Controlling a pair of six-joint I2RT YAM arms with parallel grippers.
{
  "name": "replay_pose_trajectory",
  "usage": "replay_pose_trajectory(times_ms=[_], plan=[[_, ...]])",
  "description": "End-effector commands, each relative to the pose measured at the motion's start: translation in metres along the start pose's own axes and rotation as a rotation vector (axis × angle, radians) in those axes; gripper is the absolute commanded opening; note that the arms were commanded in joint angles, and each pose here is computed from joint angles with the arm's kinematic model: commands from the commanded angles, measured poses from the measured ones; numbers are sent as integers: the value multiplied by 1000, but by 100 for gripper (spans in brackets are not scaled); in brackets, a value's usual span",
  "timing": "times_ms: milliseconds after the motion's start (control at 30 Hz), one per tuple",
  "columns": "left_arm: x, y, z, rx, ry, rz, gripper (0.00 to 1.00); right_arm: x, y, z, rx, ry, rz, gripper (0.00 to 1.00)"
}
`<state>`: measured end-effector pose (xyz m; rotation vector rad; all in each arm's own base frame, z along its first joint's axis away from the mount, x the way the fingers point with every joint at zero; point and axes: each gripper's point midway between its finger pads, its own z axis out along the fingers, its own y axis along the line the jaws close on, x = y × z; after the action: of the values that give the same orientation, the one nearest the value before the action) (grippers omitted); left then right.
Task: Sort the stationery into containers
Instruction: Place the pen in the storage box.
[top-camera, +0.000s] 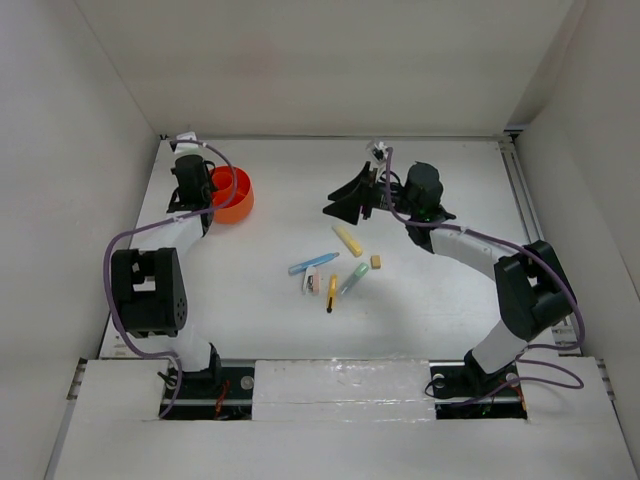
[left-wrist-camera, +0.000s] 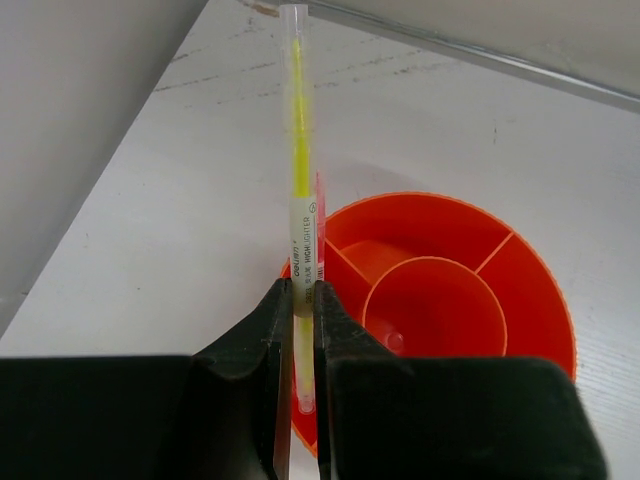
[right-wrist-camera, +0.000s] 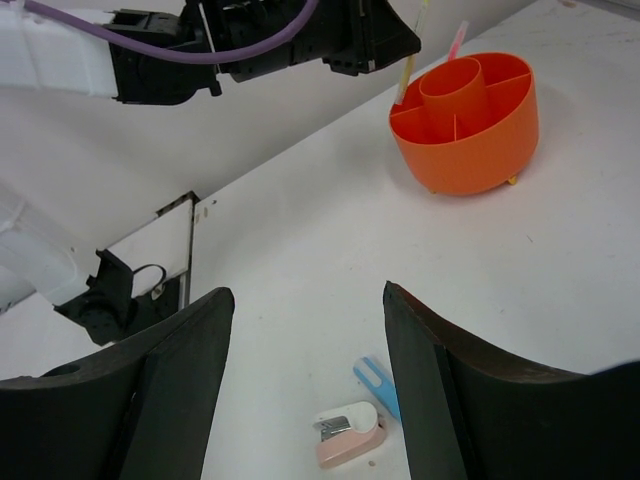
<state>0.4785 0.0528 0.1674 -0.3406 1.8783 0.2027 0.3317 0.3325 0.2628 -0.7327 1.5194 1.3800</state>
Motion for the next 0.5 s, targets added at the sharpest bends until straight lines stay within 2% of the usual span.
replay_pose_trajectory(times_ms=[0,467], plan=[[-17,1,8,-14,-59,-5,0,-26,23,3,-57,-43,-100,67],[-17,0,18,-30,-59,-25,0,-17,29,13,-53,-18,-102,67]])
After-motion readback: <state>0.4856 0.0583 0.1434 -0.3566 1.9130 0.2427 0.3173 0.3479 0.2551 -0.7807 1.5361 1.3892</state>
